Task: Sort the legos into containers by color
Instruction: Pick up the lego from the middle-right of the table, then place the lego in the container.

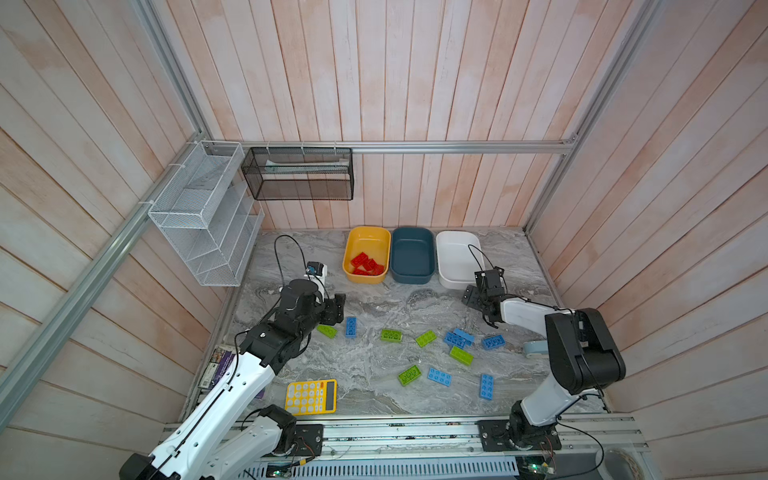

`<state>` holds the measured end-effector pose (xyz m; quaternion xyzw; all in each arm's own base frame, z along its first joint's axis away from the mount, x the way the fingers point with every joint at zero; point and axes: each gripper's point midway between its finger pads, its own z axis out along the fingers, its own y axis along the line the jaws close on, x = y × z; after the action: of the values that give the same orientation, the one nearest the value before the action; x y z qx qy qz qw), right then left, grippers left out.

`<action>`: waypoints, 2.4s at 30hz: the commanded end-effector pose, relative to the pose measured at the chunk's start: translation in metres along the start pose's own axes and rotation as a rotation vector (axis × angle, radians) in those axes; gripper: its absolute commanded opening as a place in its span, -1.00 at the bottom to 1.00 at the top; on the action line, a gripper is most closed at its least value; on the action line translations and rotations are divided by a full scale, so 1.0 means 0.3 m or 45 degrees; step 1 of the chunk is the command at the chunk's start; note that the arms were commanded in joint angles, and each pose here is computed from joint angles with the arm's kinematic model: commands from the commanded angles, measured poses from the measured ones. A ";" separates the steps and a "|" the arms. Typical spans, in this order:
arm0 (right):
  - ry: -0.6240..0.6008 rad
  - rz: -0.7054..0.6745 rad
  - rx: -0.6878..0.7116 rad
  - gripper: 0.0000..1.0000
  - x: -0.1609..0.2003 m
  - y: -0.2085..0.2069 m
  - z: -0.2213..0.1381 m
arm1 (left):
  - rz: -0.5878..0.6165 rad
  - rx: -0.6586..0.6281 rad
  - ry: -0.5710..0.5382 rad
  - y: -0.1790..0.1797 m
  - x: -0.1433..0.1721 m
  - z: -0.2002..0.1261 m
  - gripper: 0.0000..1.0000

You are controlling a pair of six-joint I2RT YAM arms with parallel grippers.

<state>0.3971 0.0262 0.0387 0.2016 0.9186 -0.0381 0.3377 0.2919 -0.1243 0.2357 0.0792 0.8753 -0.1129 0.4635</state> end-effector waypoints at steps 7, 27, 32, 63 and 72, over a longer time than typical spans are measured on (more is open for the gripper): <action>0.013 0.007 0.013 0.82 -0.027 0.030 0.066 | -0.012 0.012 -0.024 -0.002 -0.001 0.007 0.59; 0.032 -0.022 -0.055 0.12 -0.018 0.050 0.058 | -0.011 -0.018 -0.035 0.014 0.000 0.006 0.59; 0.007 -0.056 -0.102 0.08 -0.024 0.051 -0.028 | -0.025 -0.018 -0.047 0.015 -0.007 -0.004 0.59; -0.073 -0.637 -0.990 0.12 0.008 1.130 -0.508 | -0.100 -0.116 -0.278 0.080 -0.086 -0.131 0.59; -0.064 -0.648 -1.005 0.19 0.005 1.292 -0.410 | -0.087 -0.109 -0.247 0.074 -0.070 -0.111 0.59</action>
<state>0.4692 0.3996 0.1562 -0.1648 0.8764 0.2270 0.3914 0.2814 -0.0953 0.2740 0.0204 0.8307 -0.1002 0.5473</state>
